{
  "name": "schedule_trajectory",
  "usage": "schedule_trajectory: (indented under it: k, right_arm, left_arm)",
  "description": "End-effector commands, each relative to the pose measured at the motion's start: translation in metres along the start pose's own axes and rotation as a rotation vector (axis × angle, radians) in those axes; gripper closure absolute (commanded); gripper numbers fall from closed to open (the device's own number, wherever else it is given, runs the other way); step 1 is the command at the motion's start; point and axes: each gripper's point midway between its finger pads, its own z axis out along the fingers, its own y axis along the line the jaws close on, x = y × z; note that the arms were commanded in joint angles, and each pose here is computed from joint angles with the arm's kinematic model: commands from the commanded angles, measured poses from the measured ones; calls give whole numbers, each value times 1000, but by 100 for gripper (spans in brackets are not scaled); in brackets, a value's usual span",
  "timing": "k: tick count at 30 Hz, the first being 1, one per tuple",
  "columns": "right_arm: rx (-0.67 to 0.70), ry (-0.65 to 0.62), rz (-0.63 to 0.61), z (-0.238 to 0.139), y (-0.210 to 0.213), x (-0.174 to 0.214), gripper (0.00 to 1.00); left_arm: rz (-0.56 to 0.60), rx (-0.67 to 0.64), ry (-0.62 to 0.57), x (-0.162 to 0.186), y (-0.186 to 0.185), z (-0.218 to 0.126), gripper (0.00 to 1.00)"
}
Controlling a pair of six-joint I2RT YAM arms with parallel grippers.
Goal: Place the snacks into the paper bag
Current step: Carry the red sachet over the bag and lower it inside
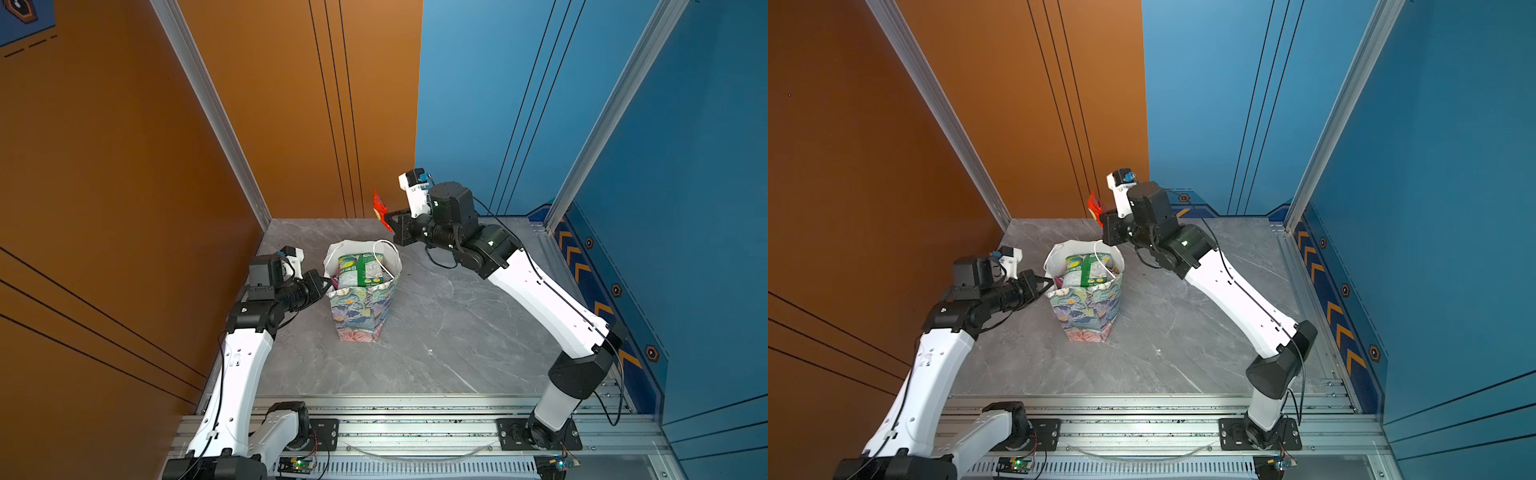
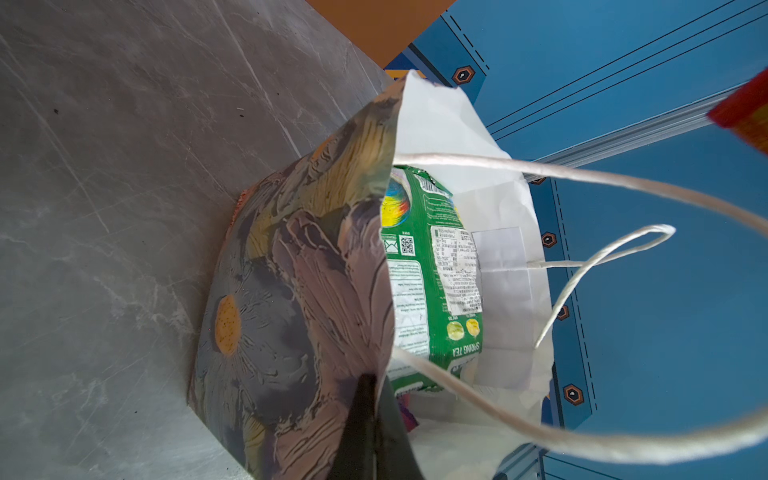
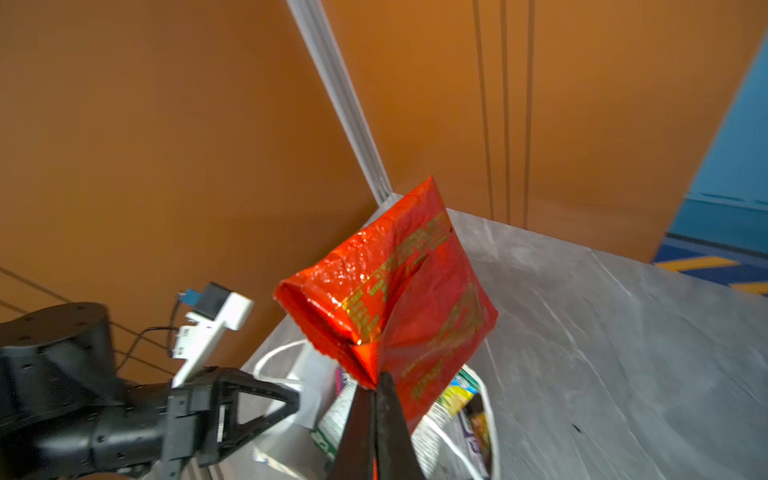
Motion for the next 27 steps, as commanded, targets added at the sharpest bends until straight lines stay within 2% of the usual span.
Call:
schedule_trajectory:
  k: [1,7,13,27]
  right_arm:
    - [-86,54,-86,6,27,5,100]
    - [-149,111,-100,22,47,20,100]
    - [-144,187,-103,30,46,46,100]
    - [41,334,-142,39,-1,99,100]
  left_arm:
    - [9,15,12,0,-6,2,98]
    - [10,14,15,0,-5,3,98]
    - [12,14,16,0,-5,3,98]
    - [29,30,-11,-9,-15,-4,98]
